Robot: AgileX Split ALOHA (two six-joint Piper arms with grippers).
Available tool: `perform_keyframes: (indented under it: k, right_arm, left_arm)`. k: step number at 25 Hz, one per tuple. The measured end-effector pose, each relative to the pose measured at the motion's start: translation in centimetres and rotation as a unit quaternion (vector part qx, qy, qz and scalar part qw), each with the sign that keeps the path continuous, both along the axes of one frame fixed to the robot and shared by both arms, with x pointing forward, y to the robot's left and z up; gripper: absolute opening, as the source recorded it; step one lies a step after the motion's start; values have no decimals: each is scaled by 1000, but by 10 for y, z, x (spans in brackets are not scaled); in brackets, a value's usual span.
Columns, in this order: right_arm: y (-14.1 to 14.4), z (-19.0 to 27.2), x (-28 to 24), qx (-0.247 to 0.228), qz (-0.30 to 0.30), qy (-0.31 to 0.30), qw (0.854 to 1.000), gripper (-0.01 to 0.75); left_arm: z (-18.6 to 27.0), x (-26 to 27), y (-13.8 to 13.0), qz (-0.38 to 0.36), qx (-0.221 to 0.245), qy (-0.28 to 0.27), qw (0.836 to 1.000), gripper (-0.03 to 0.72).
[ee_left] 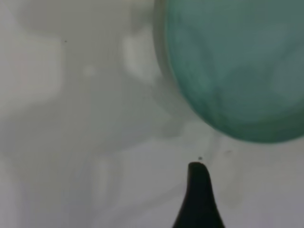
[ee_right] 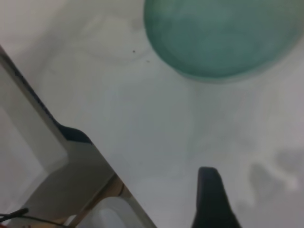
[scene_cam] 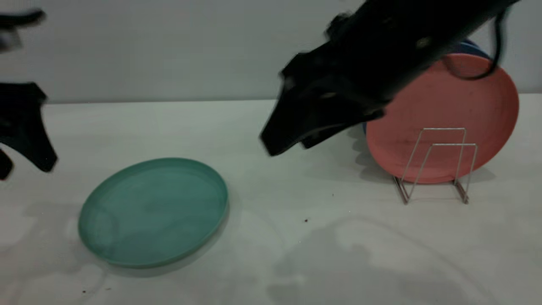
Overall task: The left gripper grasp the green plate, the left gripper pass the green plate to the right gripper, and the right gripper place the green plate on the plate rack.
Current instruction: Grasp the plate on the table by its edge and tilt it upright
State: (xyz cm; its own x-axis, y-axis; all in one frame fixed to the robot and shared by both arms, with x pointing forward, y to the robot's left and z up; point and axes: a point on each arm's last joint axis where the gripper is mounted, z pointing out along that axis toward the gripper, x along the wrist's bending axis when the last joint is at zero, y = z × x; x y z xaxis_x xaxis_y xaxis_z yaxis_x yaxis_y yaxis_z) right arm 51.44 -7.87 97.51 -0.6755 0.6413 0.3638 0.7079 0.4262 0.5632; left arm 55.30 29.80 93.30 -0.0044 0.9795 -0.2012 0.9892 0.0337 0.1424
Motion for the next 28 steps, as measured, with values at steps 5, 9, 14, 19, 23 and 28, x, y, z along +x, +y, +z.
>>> perform_keyframes:
  k: [5,9,14,19,23,28]
  right_arm:
    - [9,-18,8,-8,8,21,1000,494]
    - [9,-24,9,-12,9,29,999,494]
    - [9,-23,10,-10,4,27,1000,494]
    - [9,-23,10,-9,2,27,1000,494]
    - [10,-22,10,-8,1,27,1000,494]
    - [10,-22,10,-7,1,27,1000,494]
  left_arm:
    - [-32,43,10,1,-10,42,999,591]
    - [-56,68,29,11,-20,74,997,591]
    - [-87,78,33,16,-36,97,995,591]
    - [-112,78,23,9,-94,103,990,591]
    - [-118,79,21,10,-105,100,989,591]
    - [-125,80,20,20,-109,96,989,573]
